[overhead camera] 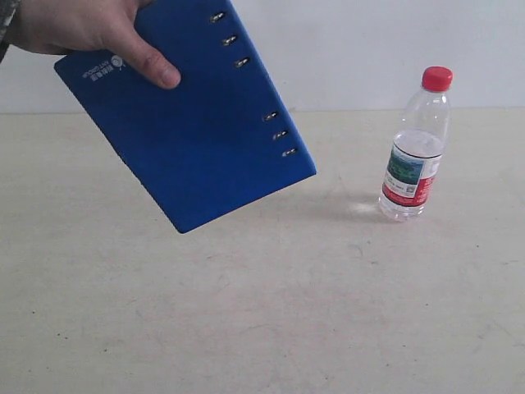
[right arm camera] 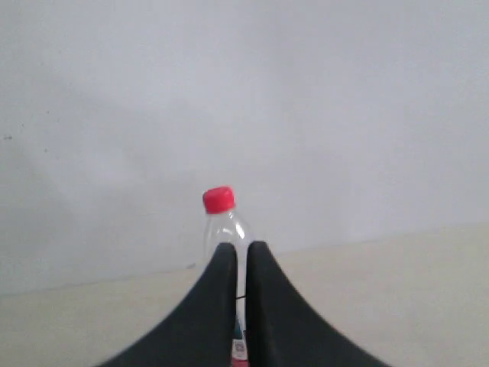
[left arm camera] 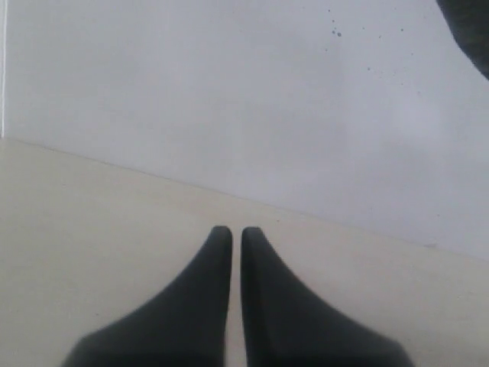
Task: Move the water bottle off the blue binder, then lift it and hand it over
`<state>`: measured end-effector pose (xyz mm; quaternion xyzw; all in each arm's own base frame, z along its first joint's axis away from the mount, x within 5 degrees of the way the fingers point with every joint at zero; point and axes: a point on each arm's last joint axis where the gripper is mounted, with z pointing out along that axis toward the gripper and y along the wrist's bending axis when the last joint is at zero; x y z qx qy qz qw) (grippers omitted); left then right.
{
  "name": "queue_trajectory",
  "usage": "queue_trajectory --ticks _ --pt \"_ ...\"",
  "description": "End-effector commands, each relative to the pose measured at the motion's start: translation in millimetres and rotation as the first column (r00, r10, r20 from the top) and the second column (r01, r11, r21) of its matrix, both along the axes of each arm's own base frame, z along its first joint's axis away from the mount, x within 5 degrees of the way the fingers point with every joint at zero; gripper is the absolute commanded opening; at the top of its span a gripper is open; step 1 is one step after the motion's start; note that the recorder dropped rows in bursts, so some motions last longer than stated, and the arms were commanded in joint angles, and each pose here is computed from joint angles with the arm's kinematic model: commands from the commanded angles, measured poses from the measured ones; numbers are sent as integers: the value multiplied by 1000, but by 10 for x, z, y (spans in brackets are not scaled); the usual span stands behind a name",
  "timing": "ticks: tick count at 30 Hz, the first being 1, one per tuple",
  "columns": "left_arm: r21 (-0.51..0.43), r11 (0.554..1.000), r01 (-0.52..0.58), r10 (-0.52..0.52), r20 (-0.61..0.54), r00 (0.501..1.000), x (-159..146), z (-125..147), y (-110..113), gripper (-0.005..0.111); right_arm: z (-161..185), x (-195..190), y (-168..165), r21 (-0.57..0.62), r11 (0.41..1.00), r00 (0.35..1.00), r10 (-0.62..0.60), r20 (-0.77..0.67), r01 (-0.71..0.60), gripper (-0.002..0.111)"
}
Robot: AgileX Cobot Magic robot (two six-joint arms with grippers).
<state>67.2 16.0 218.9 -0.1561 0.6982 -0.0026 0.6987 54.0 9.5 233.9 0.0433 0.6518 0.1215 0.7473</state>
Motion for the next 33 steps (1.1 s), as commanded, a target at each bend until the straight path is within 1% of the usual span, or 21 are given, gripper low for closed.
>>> queue_trajectory --ticks 1,4,5,8,10,11,13,14,17,18,19,22,23,24,25,27,28,29,30,31,33 --pt "12 1000 8 -8 17 1000 -12 32 -8 4 129 -52 108 -80 996 995 54 81 -48 0" --pt "13 1000 7 -8 22 1000 -16 35 -9 4 233 -87 172 -128 988 987 102 123 -86 0" --pt "13 1000 7 -8 22 1000 -16 35 -9 4 277 -102 187 -161 983 984 110 140 -87 0" --pt "13 1000 7 -8 22 1000 -16 35 -9 4 401 -146 207 -295 954 975 109 194 -48 0" --pt "13 1000 7 -8 22 1000 -16 35 -9 4 473 -170 205 -341 940 970 97 221 -16 0" --pt "13 1000 7 -8 22 1000 -16 35 -9 4 517 -183 190 -338 941 970 77 230 6 0" --pt "13 1000 7 -8 22 1000 -16 35 -9 4 525 -182 161 -356 934 981 37 190 34 0" --pt "13 1000 7 -8 22 1000 -16 35 -9 4 511 -179 143 -369 929 990 12 139 40 0" --pt "13 1000 7 -8 22 1000 -16 35 -9 4 386 -155 87 -328 944 999 -46 -21 37 0" --pt "13 1000 7 -8 22 1000 -16 35 -9 4 282 -141 49 -305 952 989 -83 -120 43 0" --pt "13 1000 7 -8 22 1000 -16 35 -9 4 225 -128 31 -284 957 984 -97 -152 51 0" --pt "13 1000 7 -8 22 1000 -16 35 -9 4 2 -51 -41 -248 962 974 -155 -167 111 0" --pt "13 1000 7 -8 22 1000 -16 35 -9 4 -193 1 -99 -209 964 966 -200 -165 164 0" --pt "13 1000 7 -8 22 1000 -16 35 -9 4 -312 23 -125 -183 965 960 -220 -174 188 0" --pt "13 1000 7 -8 22 1000 -16 35 -9 4 -312 24 -139 -157 966 960 -231 -159 206 0" --pt "13 1000 7 -8 22 1000 -16 35 -9 4 -441 17 -78 -123 984 940 -159 -302 126 0" --pt "13 1000 11 -12 22 1000 -15 35 -12 4 -559 -11 -31 -72 994 896 -100 -432 77 0" --pt "13 1000 9 -10 22 1000 -16 35 -11 4 -628 -49 22 -54 998 850 -43 -525 17 0" --pt "13 1000 7 -8 22 1000 -16 35 -9 4 -625 -70 55 -26 1000 831 -6 -556 -10 0" --pt "13 1000 7 -8 22 1000 -16 35 -9 4 -624 -73 82 -35 998 832 20 -554 -47 0" --pt "13 1000 7 -8 22 1000 -16 35 -9 4 -622 -73 85 -44 998 834 21 -552 -54 0"
